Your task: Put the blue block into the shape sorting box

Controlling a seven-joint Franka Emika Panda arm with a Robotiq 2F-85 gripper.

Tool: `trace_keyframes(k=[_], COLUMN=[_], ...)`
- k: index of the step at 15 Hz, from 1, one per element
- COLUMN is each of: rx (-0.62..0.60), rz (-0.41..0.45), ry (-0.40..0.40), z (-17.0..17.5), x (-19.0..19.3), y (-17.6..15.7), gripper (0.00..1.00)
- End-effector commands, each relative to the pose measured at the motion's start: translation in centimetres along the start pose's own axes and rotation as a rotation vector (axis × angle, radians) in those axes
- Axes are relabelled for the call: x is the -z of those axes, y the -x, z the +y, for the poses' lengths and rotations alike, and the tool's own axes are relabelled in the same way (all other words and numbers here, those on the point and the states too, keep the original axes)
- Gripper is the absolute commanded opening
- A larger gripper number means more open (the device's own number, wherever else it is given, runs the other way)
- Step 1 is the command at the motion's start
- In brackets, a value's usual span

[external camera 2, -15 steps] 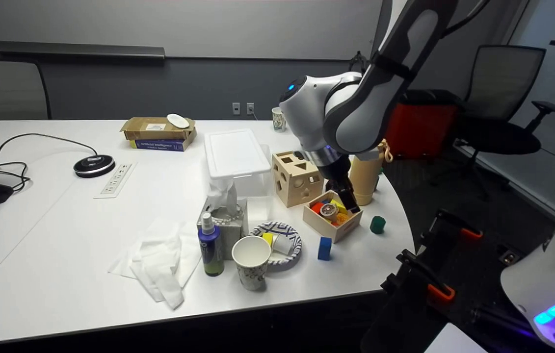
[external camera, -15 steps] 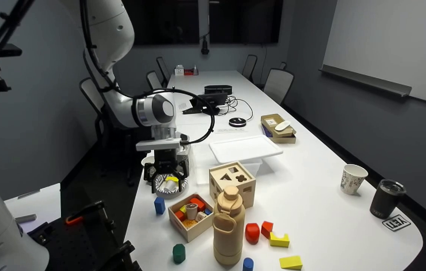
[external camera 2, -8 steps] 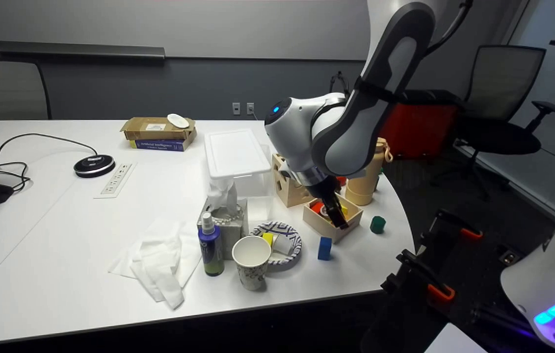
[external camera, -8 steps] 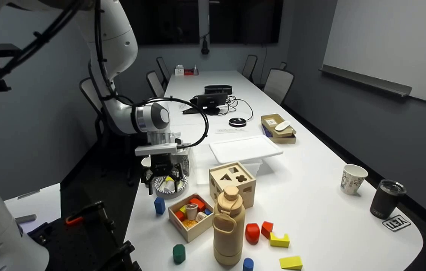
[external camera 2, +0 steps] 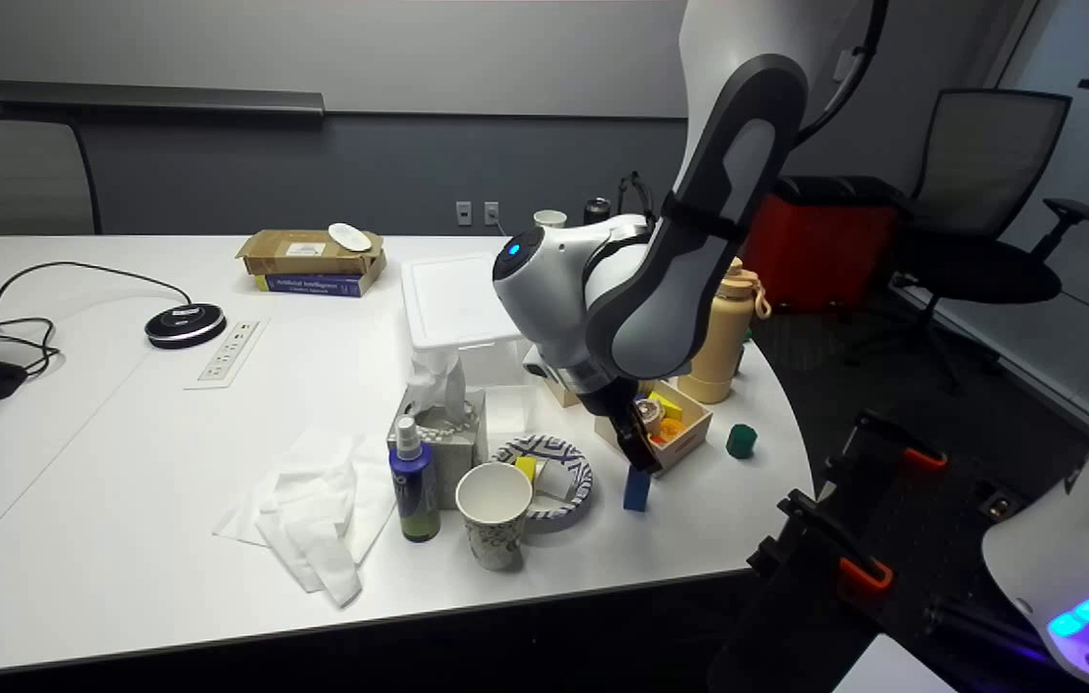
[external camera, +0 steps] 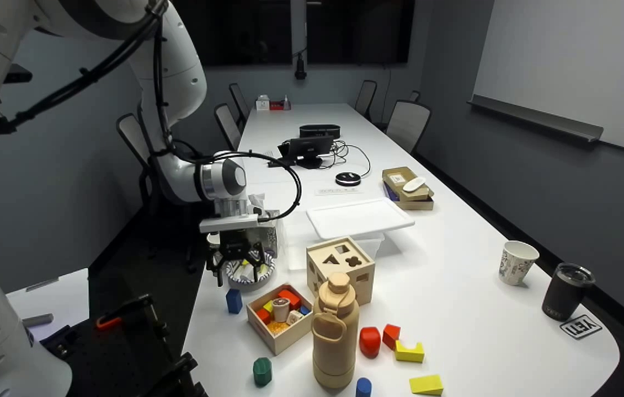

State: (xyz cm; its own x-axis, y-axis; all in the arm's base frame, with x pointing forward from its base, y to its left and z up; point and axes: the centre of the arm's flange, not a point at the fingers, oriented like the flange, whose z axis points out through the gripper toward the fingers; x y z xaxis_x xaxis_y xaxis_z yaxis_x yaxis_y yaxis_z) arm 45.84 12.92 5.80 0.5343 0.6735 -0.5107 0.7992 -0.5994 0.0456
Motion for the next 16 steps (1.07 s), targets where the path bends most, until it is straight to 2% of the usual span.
trace_keyframes(k=[1, 6, 16], rx=[-0.026, -0.125, -0.238], rz=[0.015, 0.022, 0.051], ry=[0.008, -0.006, -0.141], z=[-0.42, -1.02, -1.02], x=[-0.12, -0.42, -0.88], y=[-1.17, -1.25, -0.91], gripper=[1.00, 1.00, 1.00])
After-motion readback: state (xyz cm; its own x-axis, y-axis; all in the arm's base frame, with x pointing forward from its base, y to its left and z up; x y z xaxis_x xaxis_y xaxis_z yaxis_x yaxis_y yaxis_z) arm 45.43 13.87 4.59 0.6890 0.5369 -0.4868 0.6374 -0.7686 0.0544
